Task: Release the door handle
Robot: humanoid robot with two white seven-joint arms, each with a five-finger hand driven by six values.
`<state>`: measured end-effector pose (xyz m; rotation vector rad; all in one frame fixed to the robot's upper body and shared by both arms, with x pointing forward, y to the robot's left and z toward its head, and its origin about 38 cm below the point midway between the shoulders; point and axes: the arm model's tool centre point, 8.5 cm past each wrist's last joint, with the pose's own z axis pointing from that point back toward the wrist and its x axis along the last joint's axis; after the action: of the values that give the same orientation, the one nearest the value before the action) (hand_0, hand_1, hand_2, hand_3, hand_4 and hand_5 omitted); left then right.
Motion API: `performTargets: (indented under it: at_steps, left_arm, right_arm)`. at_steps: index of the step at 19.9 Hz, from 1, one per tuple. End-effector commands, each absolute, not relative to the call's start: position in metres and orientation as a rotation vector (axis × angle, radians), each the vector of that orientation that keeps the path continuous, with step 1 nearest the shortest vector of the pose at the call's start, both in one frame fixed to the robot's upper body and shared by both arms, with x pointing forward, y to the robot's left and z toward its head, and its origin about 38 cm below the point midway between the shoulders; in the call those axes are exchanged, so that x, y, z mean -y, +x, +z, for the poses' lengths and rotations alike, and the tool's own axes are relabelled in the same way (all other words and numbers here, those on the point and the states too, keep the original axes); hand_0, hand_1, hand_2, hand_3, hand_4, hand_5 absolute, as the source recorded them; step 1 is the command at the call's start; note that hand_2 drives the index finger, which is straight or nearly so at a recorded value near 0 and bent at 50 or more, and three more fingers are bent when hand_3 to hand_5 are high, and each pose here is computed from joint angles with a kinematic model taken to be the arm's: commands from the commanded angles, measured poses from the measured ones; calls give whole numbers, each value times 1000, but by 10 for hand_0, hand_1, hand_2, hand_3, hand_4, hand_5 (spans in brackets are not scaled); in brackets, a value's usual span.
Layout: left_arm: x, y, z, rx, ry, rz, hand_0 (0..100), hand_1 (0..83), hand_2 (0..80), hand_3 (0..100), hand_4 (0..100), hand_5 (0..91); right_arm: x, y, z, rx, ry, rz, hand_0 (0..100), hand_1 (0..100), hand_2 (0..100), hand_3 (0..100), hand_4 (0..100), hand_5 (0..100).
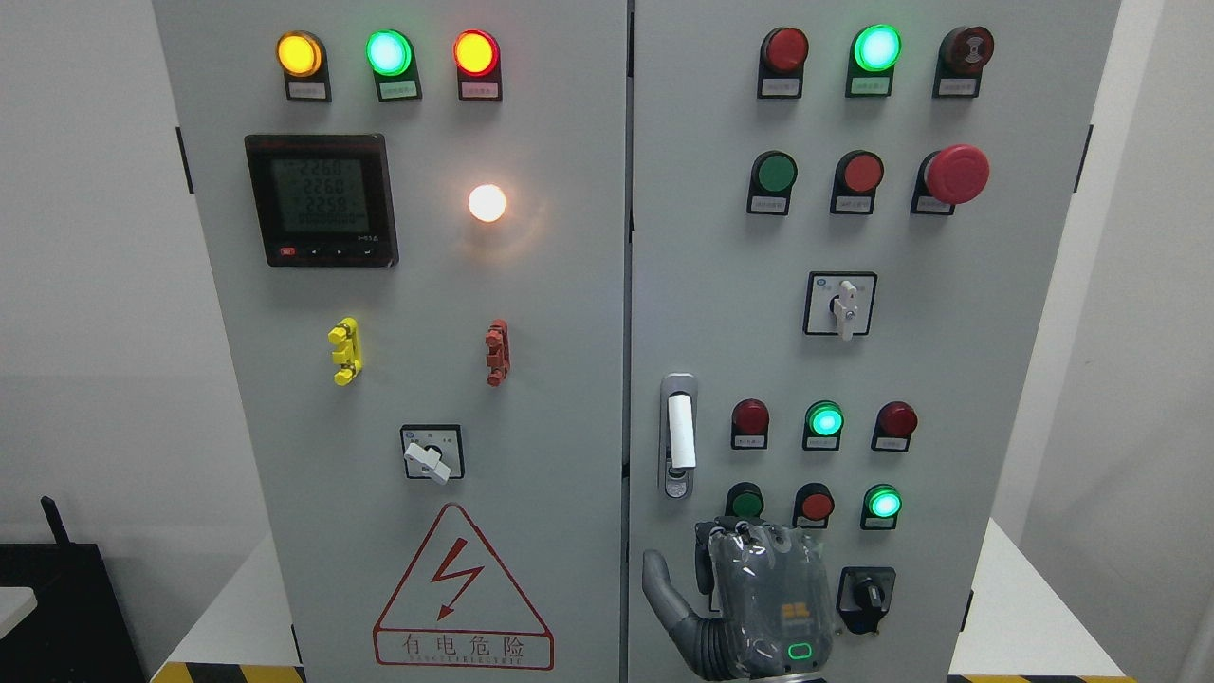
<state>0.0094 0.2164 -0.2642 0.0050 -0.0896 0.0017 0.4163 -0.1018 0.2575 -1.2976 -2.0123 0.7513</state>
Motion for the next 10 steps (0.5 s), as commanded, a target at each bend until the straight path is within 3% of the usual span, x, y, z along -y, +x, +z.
performTargets:
  at_steps: [1,10]
  left_arm:
    - [-216,12,-264,83,4,3,120,389,0,0,0,0]
    - [-216,11,-264,81,5,3,120,389,0,0,0,0]
  right_arm:
    - [105,421,273,2019,-1321,712,406,299,1000,1000,1000,968]
    - [104,424,293,2037,-1355,676,393,270,1000,1000,1000,971]
